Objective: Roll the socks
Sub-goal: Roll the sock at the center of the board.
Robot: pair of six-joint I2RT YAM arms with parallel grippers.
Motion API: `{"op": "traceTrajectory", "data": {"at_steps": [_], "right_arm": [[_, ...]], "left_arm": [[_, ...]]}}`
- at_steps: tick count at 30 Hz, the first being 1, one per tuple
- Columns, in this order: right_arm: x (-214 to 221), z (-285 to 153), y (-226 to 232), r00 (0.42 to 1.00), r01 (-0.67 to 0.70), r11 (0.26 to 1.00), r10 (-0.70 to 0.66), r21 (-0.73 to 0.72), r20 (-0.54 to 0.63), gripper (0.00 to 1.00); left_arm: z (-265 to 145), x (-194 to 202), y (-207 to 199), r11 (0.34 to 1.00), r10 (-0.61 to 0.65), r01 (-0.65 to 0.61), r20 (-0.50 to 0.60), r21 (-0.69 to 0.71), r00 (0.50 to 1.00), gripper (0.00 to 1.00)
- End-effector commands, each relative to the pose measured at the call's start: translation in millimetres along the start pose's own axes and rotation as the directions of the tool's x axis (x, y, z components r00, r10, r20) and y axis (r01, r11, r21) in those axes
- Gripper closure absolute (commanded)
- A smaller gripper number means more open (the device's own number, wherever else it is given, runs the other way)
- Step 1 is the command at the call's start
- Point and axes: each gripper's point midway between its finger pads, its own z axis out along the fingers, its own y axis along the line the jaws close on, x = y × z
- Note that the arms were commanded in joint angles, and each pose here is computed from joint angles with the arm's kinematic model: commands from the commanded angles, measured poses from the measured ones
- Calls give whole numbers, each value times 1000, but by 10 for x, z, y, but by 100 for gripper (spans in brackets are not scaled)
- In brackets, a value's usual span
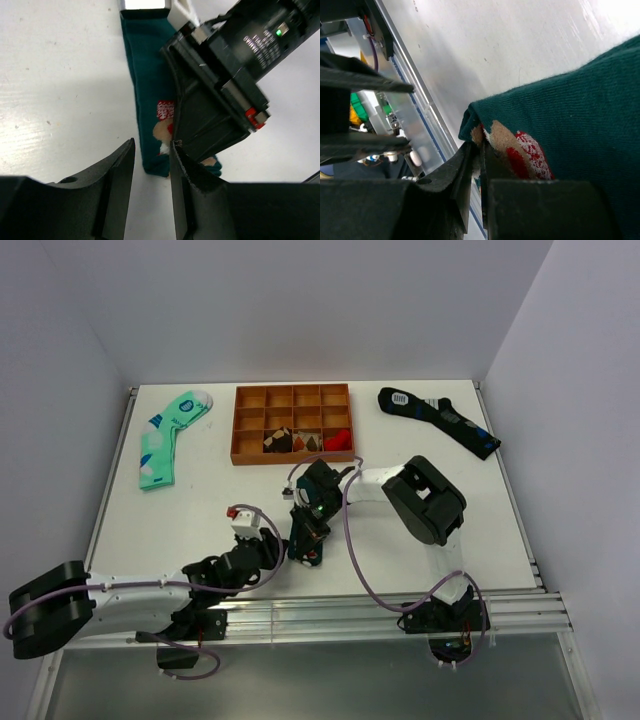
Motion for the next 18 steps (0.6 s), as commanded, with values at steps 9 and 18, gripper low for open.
{"op": "traceTrajectory", "data": {"at_steps": [9, 18], "right_arm": [[-14, -10, -95, 1000, -14, 999, 14, 48, -13, 86], [-7, -7, -122, 1000, -19, 998, 20, 55, -15, 87]], "left_arm": [[44, 213, -35, 999, 32, -32, -39, 16, 999, 60], [83, 313, -71, 998, 49, -48, -65, 30, 997, 57]]}}
